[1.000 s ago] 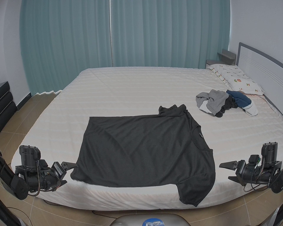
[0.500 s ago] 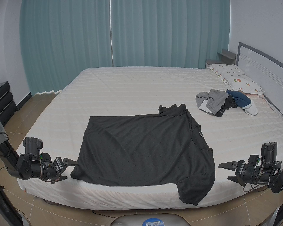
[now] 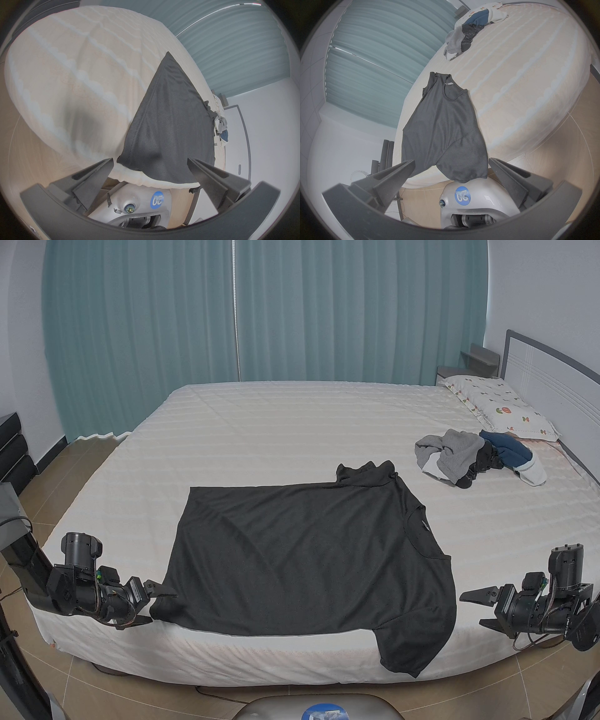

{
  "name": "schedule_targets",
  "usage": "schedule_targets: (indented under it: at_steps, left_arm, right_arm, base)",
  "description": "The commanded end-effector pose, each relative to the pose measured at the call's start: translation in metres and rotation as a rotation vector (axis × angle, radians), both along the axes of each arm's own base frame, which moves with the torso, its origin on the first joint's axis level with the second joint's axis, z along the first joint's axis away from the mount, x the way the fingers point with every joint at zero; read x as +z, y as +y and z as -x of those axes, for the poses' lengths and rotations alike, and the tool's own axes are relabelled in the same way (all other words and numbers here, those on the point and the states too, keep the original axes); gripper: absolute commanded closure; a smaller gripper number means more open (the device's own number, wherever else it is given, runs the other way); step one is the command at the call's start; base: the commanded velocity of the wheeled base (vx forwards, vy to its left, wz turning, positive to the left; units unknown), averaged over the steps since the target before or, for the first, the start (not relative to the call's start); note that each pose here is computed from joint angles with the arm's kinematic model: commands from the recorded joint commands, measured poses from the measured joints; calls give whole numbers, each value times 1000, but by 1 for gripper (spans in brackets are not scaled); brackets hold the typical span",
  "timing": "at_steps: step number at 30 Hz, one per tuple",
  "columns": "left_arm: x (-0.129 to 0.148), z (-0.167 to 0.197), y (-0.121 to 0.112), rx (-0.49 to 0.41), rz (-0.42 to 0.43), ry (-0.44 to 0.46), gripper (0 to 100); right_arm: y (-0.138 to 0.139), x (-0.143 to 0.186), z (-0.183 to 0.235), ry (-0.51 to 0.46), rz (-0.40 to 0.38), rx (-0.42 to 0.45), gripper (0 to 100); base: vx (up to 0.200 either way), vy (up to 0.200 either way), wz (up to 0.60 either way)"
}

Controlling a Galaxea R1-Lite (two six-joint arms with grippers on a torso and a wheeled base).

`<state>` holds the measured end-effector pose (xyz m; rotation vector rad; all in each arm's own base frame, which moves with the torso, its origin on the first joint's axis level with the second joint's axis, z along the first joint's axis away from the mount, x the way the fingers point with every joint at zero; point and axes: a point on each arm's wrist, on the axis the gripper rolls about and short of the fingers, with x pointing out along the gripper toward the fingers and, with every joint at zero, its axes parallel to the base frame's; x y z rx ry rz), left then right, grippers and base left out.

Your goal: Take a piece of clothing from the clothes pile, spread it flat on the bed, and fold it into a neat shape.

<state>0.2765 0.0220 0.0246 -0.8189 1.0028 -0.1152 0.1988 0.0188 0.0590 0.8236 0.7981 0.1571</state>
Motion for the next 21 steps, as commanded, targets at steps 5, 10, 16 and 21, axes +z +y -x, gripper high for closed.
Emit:
schedule_targets:
  at_steps: [5, 10, 16, 21]
  left_arm:
    - [-7, -6, -9, -33, 0, 9, 0]
    - [-13, -9, -13, -22, -48, 26, 0]
    - [-12, -12, -11, -2, -55, 27, 0]
    - [-12, -11, -10, 6, -53, 32, 0]
  right_arm:
    - [0, -2, 0, 10, -1, 2, 0]
    - [0, -2, 0, 10, 1, 3, 0]
    - [0, -5, 0, 24, 3, 5, 0]
    - [0, -6, -1, 25, 6, 4, 0]
  base:
    - [0, 0, 0]
    - [0, 0, 0]
    - [0, 0, 0]
    - [0, 0, 0]
